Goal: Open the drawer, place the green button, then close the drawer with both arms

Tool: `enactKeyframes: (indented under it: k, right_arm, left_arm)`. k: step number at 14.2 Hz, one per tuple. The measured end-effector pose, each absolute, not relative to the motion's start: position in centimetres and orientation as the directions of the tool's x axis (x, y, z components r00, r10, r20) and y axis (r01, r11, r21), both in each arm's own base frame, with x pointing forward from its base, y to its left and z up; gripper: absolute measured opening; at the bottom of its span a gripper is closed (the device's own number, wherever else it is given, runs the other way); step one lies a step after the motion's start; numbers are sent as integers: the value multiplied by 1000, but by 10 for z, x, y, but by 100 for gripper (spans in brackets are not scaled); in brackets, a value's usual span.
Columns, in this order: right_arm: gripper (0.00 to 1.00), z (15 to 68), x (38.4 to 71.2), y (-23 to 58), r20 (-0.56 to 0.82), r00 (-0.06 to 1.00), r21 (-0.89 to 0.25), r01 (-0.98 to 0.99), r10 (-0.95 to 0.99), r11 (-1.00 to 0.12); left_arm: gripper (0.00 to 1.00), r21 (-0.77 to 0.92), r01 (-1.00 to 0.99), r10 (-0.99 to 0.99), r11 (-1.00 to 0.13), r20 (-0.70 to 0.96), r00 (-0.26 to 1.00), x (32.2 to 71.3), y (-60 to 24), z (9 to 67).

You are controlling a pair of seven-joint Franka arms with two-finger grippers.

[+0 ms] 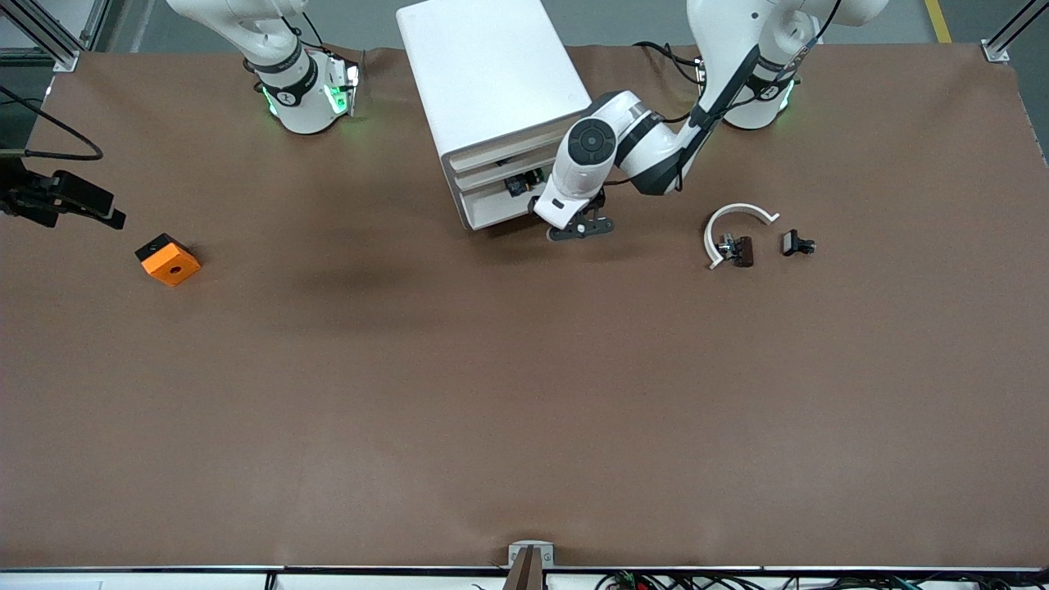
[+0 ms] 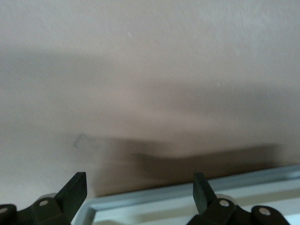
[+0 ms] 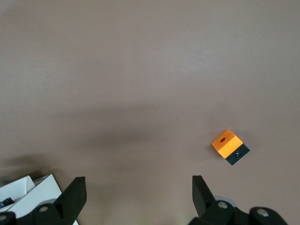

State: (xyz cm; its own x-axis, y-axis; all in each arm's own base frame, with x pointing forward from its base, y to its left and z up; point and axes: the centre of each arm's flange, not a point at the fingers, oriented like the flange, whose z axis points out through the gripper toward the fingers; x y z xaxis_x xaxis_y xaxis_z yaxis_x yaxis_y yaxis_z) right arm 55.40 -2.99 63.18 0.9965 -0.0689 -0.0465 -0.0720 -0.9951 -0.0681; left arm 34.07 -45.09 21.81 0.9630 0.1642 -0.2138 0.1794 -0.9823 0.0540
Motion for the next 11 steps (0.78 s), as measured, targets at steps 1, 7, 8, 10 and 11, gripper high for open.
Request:
enactKeyframes:
  k: [1, 7, 8, 10, 11]
  right_arm:
    - [100, 633, 554, -29, -44, 997, -68, -70, -67, -995]
    - [100, 643, 551, -25, -45, 995, -47, -90, -88, -995]
    - [100, 647, 551, -26, -41, 995, -46, -91, -89, -995]
    - [100, 652, 550, -28, -33, 995, -45, -94, -93, -995]
    - [100, 653, 549, -29, -32, 995, -43, -97, -96, -994]
  left_arm:
    - [100, 55, 177, 161, -983, -221, 962, 333, -457, 218]
    - [100, 42, 193, 177, -980, -251, 952, 308, -472, 215]
    - [100, 39, 196, 180, -980, -253, 951, 308, -472, 215]
    - [100, 27, 225, 211, -974, -258, 943, 315, -471, 218]
    - [100, 28, 250, 234, -968, -257, 938, 324, -469, 222]
